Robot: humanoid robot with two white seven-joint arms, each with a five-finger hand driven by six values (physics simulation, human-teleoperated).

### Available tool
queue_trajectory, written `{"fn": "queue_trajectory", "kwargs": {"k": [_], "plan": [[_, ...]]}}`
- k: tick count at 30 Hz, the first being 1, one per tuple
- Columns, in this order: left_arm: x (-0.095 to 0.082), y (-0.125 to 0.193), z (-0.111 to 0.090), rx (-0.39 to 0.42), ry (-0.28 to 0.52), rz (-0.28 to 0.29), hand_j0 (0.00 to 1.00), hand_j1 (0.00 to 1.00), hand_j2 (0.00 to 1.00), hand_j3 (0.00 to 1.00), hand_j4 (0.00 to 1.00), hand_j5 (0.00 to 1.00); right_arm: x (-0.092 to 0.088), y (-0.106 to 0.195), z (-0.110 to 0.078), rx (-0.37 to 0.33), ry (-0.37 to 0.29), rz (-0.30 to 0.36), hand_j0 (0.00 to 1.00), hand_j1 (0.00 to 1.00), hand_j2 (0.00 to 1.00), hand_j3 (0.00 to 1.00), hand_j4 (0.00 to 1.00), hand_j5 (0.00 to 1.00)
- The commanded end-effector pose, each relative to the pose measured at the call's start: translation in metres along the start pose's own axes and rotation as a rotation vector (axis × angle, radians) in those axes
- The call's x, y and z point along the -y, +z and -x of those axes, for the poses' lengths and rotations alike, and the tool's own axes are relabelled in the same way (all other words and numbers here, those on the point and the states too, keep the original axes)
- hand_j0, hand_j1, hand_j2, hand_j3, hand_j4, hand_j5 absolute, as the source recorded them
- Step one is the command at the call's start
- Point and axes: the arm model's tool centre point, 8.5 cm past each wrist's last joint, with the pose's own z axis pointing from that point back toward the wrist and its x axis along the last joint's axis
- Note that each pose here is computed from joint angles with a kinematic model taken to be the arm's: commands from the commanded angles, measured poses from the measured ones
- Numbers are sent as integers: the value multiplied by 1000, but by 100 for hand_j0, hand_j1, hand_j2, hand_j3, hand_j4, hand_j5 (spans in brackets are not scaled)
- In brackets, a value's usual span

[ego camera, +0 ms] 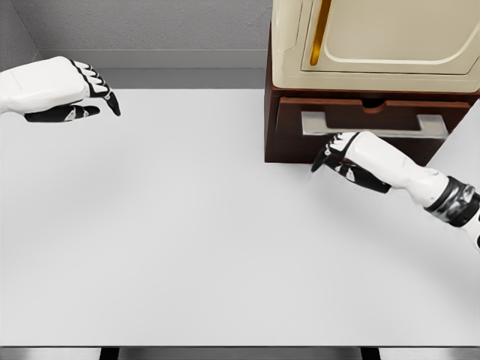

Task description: Put the switch into the drawer with left arm, and close the drawer with right arm

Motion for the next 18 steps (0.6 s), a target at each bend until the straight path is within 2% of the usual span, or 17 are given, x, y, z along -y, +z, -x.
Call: {"fn": "queue_trajectory", "kwargs": {"k": [1,3,18], "plan": [[-1,1,2,-5,6,-4,53,53,53,53,53,53,2,2,3,-11,-14,17,43,43,43,43,43,43],[0,2,2,-8,7,-3,53,53,53,53,53,53,8,-1,5,-9,-6,28,43,43,43,43,43,43],[0,2,6,-17,13,-9,53,53,53,53,53,53,13,-3,5,-8,11,27,43,43,43,43,43,43]]}}
